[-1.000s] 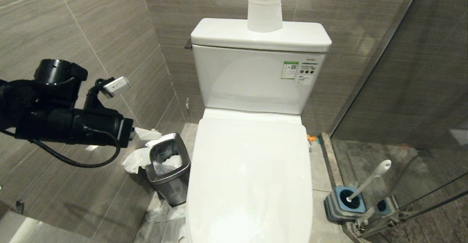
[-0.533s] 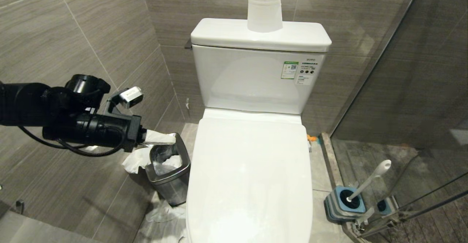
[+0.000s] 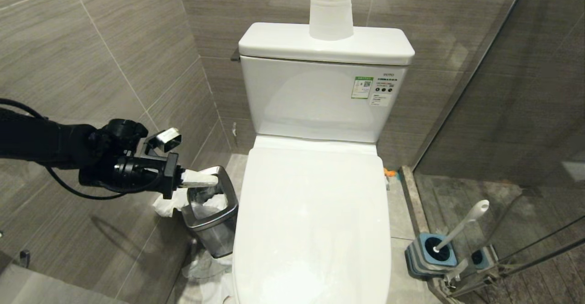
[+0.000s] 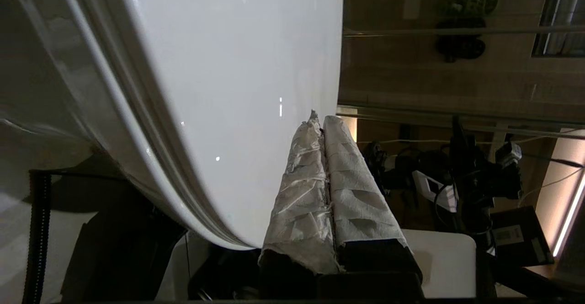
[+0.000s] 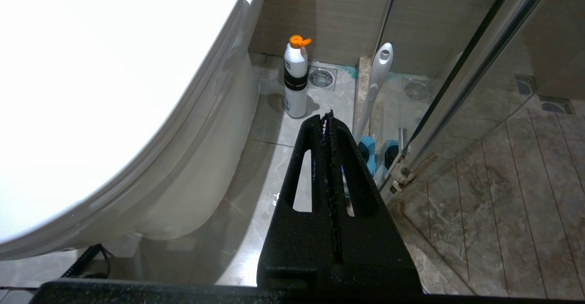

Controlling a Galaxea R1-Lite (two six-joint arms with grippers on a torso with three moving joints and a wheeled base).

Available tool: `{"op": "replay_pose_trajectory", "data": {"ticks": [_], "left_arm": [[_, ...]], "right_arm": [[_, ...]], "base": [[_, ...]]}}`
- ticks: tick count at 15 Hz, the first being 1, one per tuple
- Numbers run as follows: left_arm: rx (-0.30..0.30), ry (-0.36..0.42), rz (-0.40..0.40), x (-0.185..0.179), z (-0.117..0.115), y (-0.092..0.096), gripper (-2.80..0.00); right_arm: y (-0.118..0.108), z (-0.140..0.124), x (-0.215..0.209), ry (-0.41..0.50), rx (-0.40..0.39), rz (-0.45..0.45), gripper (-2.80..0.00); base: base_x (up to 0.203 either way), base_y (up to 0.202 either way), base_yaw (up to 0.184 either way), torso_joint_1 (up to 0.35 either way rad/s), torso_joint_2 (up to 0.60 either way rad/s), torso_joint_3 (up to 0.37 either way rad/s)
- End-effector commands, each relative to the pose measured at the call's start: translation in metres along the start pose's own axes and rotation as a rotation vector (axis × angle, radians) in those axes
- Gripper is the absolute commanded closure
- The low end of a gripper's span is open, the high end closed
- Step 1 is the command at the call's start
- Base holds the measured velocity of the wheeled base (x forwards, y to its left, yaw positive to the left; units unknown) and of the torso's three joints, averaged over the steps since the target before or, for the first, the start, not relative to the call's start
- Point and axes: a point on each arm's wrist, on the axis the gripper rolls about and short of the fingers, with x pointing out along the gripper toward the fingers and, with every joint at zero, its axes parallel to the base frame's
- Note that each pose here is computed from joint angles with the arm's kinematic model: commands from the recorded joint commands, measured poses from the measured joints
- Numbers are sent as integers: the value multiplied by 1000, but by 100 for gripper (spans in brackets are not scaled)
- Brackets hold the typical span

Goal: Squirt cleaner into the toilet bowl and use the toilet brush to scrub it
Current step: Use the left hand to lift the toilet lid slightly

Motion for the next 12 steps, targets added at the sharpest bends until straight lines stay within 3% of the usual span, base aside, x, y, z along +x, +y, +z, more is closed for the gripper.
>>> {"op": "replay_pose_trajectory", "data": {"ticks": [1, 4, 5, 12], "left_arm": [[-51, 15, -21, 7, 0, 25, 0], [-64, 15, -49, 9, 1, 34, 0], [-68, 15, -50, 8, 1, 35, -280], [-177, -3, -136, 3, -13, 72, -280]], "right_arm": [[0, 0, 0, 0, 0, 0, 0], [0, 0, 0, 1, 0, 0, 0], [0, 0, 0, 1, 0, 0, 0], [0, 0, 0, 2, 0, 0, 0]], "base": [[0, 0, 0, 0, 0, 0], [0, 0, 0, 0, 0, 0], [0, 0, 0, 0, 0, 0], [0, 0, 0, 0, 0, 0]]}}
